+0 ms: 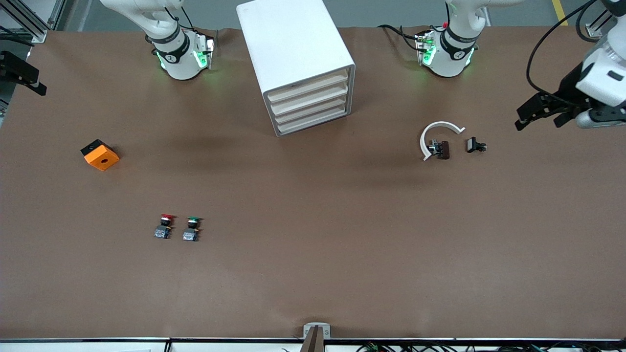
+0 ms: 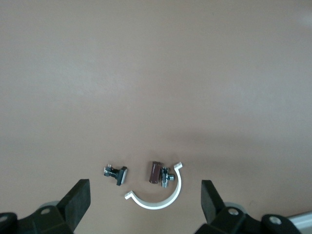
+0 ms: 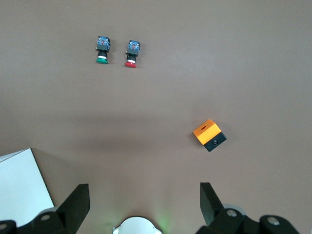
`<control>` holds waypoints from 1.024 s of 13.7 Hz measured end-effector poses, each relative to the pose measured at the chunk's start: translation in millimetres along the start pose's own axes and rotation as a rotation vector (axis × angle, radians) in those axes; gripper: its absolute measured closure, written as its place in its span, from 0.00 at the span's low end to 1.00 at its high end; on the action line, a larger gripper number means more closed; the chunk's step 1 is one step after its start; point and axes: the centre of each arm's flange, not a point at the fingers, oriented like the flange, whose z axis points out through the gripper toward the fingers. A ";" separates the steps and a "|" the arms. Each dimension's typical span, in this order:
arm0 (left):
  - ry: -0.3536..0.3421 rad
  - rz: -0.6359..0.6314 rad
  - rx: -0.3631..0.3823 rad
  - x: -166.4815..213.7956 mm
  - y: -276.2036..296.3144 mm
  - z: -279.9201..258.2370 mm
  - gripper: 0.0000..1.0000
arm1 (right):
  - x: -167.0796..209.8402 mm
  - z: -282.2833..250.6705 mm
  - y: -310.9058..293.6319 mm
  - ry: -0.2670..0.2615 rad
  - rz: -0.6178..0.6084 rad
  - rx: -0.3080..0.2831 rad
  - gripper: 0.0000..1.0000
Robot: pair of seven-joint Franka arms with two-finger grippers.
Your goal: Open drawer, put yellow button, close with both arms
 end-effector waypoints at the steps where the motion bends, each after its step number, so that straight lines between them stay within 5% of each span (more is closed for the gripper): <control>1: 0.020 -0.005 -0.003 2.8 -2.1 -12.9 0.00 | 0.0 -0.1 -0.2 0.000 0.014 0.000 0.00; 5: 0.021 0.001 -0.003 0.2 0.4 -52.1 0.00 | 0.0 -0.1 -0.3 0.000 0.032 0.000 0.00; 14: -0.016 0.008 0.001 0.5 4.2 -50.0 0.00 | -0.5 -0.1 2.9 0.001 0.019 0.002 0.00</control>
